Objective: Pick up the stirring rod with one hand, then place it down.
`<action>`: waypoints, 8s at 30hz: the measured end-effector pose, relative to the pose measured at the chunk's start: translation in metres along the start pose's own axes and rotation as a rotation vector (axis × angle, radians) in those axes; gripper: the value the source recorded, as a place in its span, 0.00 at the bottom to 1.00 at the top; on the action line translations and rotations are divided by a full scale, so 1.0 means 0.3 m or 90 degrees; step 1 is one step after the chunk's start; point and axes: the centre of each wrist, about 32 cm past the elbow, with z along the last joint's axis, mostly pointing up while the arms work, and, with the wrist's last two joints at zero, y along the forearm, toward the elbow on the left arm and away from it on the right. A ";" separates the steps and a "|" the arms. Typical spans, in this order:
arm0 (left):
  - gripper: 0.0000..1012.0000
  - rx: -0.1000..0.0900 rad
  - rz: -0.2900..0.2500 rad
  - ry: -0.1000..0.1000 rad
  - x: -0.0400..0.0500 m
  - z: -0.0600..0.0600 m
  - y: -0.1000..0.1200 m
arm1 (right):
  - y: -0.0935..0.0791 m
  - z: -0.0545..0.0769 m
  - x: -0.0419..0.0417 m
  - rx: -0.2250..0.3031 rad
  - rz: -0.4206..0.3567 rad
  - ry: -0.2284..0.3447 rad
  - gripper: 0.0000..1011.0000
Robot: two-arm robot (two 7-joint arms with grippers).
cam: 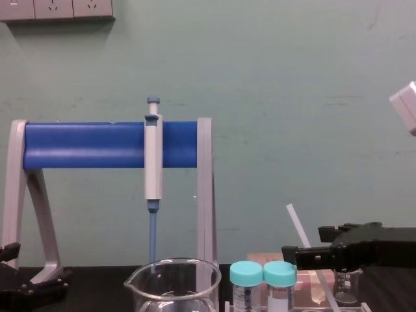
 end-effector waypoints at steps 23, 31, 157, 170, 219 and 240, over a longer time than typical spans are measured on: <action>0.99 0.000 0.000 0.000 0.000 0.000 0.000 | -0.001 0.000 -0.002 0.002 0.001 -0.009 0.74; 0.99 0.000 0.000 0.000 0.000 0.000 0.000 | -0.001 0.000 -0.001 0.002 0.000 -0.008 0.51; 0.99 0.000 0.000 0.000 0.000 0.000 0.000 | -0.167 0.134 0.018 0.262 -0.127 0.001 0.07; 0.99 0.000 0.000 0.000 0.000 0.000 0.000 | -0.169 0.136 0.013 0.262 -0.125 0.001 0.07; 0.99 0.000 0.000 0.000 0.000 0.000 0.000 | -0.170 0.132 0.012 0.263 -0.122 0.003 0.07; 0.99 0.000 0.000 0.000 0.000 0.000 0.000 | -0.168 0.134 0.012 0.264 -0.118 0.001 0.07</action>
